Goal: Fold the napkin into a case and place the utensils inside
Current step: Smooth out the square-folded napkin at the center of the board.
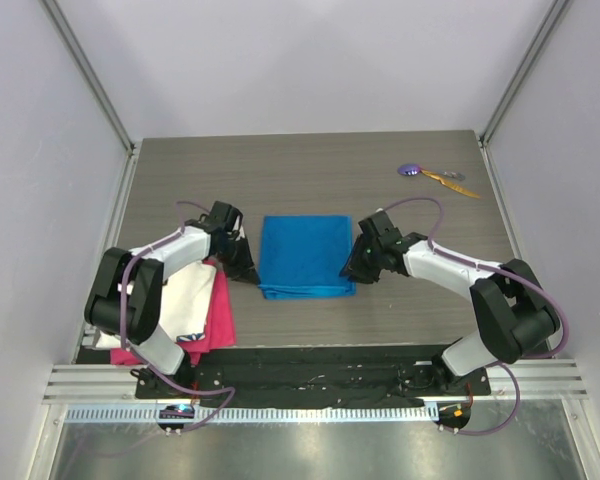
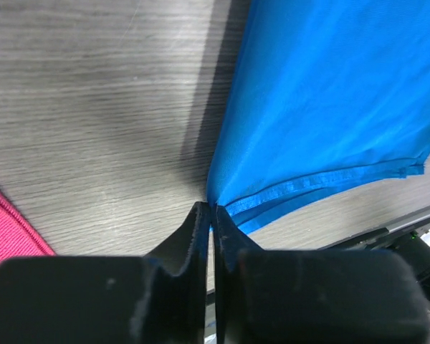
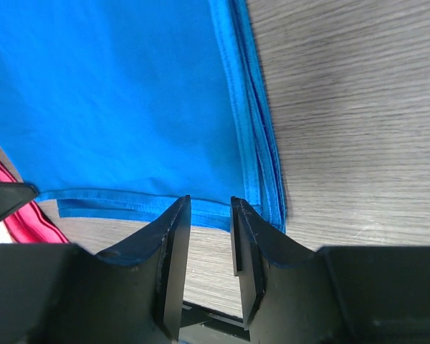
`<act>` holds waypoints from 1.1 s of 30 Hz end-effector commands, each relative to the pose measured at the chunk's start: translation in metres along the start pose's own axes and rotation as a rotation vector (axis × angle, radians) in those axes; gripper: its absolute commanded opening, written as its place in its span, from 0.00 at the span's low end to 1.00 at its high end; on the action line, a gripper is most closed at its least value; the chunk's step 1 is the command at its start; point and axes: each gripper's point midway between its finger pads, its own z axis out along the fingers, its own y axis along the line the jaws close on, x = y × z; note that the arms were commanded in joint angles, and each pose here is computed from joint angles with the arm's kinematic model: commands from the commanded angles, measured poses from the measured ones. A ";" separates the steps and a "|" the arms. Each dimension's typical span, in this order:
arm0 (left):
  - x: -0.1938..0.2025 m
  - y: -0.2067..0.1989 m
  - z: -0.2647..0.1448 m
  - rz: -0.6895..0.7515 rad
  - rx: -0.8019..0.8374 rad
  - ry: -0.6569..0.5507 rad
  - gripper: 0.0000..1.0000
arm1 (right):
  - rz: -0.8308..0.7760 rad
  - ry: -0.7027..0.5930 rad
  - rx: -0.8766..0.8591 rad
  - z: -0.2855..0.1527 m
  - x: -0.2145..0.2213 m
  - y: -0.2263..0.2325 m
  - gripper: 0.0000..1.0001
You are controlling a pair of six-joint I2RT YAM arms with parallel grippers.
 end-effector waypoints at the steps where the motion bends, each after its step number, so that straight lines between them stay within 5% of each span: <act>1: -0.006 -0.005 -0.005 0.005 0.034 -0.049 0.02 | 0.013 -0.031 0.022 -0.003 -0.002 0.001 0.36; 33: 0.005 0.001 0.001 -0.058 0.063 -0.076 0.00 | 0.030 -0.027 0.124 0.004 0.021 -0.019 0.35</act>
